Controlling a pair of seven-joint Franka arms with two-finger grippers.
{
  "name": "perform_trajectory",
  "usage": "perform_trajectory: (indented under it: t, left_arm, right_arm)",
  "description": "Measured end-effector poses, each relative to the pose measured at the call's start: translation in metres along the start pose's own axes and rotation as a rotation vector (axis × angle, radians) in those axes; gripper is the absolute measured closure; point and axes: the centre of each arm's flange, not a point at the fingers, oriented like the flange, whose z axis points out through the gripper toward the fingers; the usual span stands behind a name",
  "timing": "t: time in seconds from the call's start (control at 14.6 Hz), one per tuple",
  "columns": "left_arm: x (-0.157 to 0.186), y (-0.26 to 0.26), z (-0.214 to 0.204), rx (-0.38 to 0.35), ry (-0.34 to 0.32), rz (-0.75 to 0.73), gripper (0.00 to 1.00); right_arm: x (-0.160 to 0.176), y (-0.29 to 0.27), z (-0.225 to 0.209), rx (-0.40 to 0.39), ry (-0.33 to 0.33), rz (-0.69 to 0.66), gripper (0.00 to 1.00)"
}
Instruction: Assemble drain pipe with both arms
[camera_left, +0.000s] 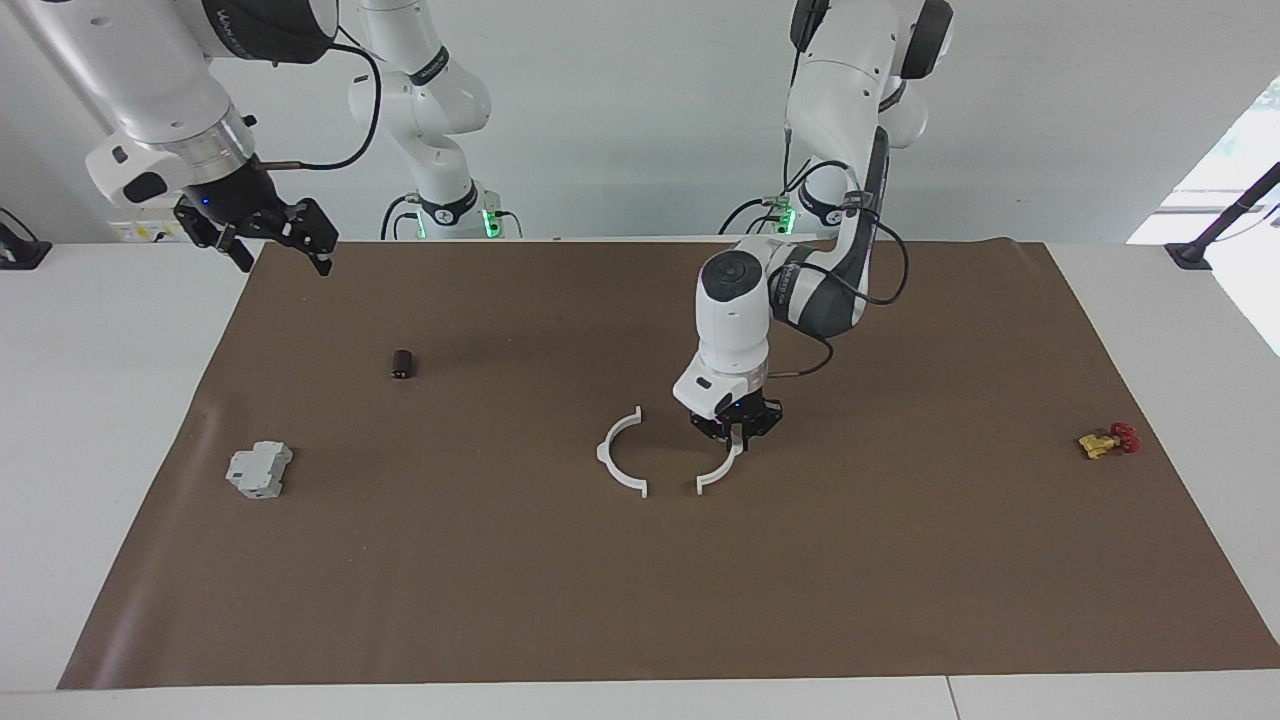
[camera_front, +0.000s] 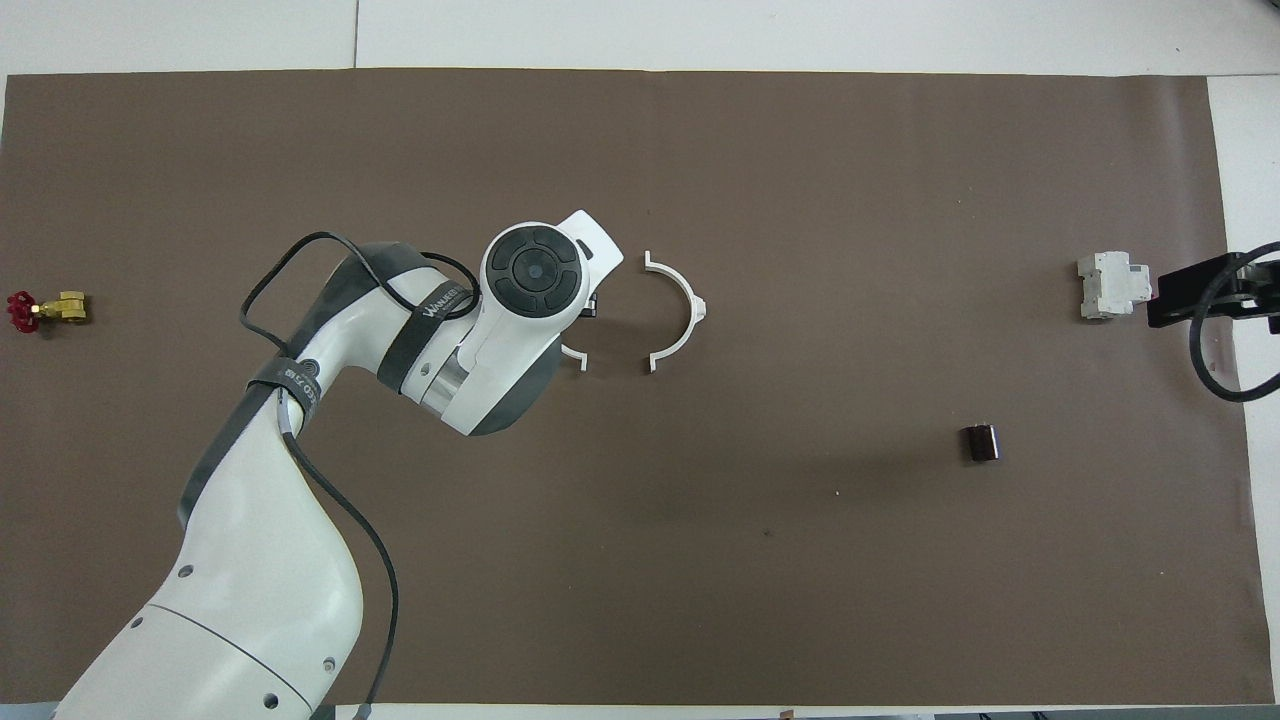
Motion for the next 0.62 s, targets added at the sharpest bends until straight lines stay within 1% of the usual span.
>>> perform_trajectory:
  t: [0.41,0.62]
  left_arm:
    - [-0.005,0.025,-0.001,-0.027,0.037,0.034,0.80]
    - [-0.003,0.030,-0.002,-0.050,0.055,0.029,0.80]
  right_arm:
    - [0.000,0.004,0.000,0.001,0.000,0.006,0.00]
    - [0.000,0.004,0.000,0.001,-0.001,0.006,0.00]
